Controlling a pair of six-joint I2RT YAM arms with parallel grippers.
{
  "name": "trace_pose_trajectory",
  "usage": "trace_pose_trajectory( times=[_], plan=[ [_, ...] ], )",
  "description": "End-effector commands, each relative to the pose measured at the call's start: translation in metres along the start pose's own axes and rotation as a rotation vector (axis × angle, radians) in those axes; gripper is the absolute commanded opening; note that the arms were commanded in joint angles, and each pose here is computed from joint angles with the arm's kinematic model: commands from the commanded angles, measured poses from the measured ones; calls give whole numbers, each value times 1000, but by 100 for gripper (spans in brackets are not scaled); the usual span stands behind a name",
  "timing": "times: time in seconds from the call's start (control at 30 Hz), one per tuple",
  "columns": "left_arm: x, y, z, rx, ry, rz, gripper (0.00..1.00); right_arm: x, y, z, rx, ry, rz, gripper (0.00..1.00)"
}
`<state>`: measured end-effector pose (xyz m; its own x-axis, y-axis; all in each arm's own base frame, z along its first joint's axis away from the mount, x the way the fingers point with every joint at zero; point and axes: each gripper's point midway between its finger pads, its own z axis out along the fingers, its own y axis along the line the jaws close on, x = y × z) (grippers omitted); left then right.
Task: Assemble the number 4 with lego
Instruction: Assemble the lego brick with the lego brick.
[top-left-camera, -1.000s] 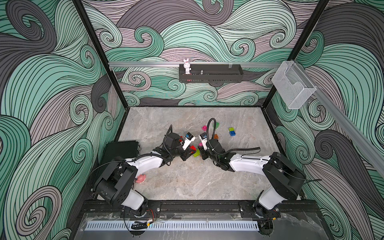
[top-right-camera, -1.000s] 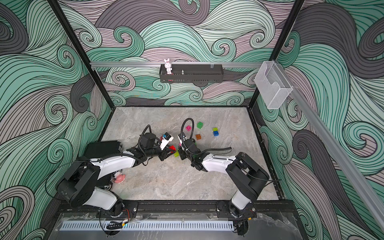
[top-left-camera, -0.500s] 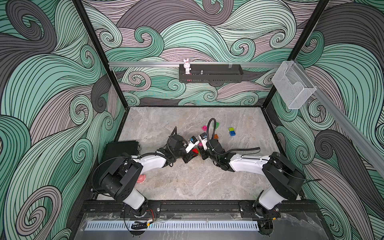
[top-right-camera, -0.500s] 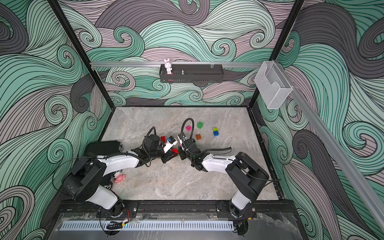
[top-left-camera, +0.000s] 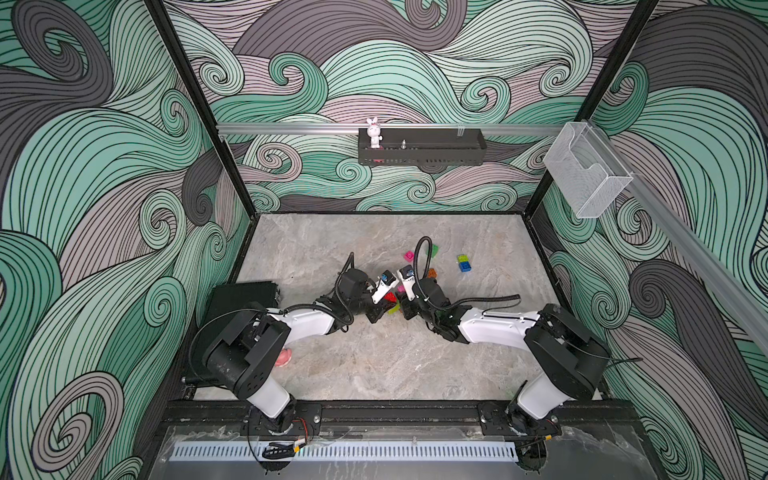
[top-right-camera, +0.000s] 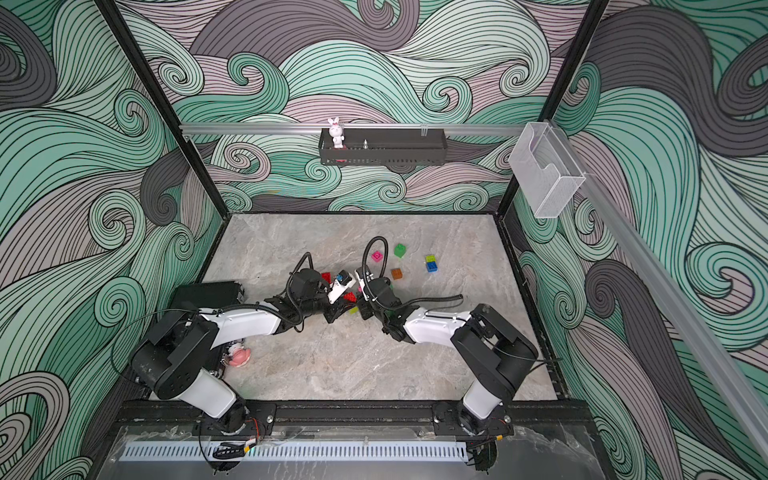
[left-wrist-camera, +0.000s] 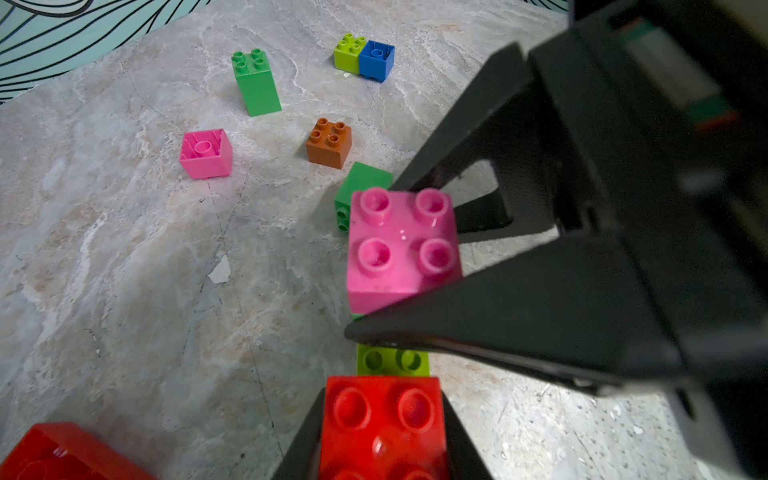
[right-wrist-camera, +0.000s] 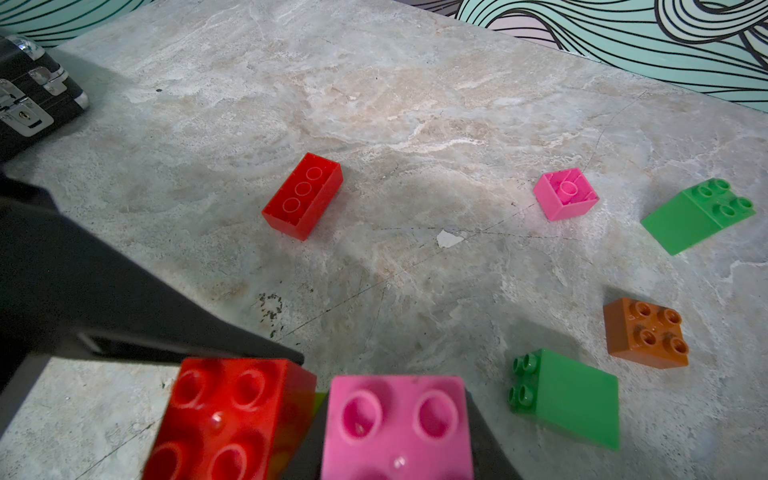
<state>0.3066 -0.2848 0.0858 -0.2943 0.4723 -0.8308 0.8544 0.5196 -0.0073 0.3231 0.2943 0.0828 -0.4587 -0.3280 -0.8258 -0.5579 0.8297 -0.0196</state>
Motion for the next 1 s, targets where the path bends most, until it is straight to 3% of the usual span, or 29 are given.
trace_pose_trajectory(
  times=[0.0,0.4,0.77,0.97],
  plan=[
    [17,-10,6,21,43,20,0,122,-4,-4,-12,394,-73,9],
    [39,-2,-3,-66,106,-6,0,122,-4,-4,-9,394,-73,9],
    [55,-7,1,-50,138,-32,0,122,-4,-4,-9,394,-72,8],
    [75,-13,6,-55,220,15,0,125,-1,-4,-29,400,-78,8]
  ],
)
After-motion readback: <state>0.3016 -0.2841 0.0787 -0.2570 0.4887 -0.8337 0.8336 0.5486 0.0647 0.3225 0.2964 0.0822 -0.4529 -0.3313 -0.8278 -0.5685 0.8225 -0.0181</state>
